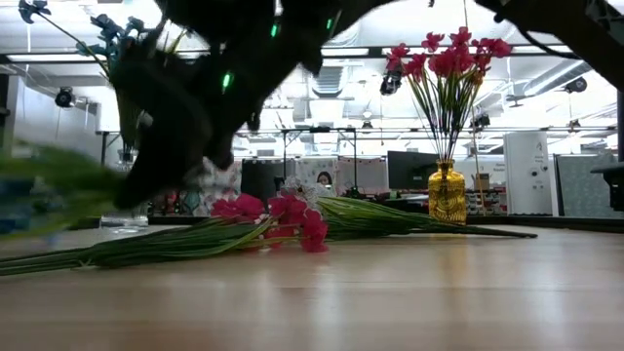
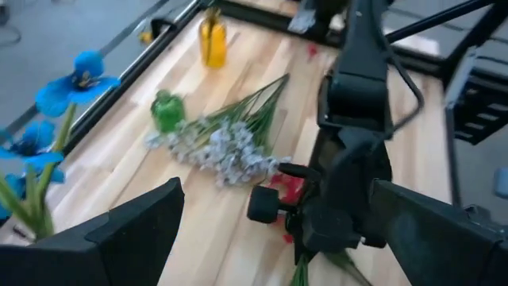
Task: Sort flowers into vase by color
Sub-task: Put the blue flowers into the transparent vase
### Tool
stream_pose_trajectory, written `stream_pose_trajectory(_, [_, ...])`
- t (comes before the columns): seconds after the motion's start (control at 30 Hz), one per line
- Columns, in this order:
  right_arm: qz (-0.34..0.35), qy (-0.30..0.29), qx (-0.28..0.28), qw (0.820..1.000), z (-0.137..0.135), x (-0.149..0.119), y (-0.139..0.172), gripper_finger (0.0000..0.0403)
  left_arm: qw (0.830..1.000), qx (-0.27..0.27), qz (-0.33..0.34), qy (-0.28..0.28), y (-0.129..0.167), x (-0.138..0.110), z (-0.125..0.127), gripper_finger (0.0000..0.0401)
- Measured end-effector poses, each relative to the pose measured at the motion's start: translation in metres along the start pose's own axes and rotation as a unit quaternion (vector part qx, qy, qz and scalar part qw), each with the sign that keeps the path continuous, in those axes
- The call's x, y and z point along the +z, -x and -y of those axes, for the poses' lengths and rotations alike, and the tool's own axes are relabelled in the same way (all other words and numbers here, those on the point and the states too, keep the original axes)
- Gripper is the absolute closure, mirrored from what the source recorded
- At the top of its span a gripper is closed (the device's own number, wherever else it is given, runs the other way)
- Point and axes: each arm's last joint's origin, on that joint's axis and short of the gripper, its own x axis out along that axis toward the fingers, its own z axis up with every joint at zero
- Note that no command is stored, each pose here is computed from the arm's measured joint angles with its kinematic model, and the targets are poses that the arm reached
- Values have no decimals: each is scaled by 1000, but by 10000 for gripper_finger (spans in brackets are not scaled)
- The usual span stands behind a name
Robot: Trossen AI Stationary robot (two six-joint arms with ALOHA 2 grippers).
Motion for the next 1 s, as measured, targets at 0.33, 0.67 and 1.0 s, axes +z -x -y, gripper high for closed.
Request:
stream_pose_trajectory(0.33, [19, 24, 17, 999, -25, 6, 73, 383, 997, -45, 58, -24, 22, -17, 24, 13])
stream_pose_trajectory(0.67, [210, 25, 7, 977, -24, -13, 163, 384, 995, -38, 68, -61, 15, -39, 62, 13])
stream_pose_trajectory(1.0, [298, 32, 6, 954, -24, -31, 196, 384, 994, 9, 56, -93, -18, -65, 115, 13])
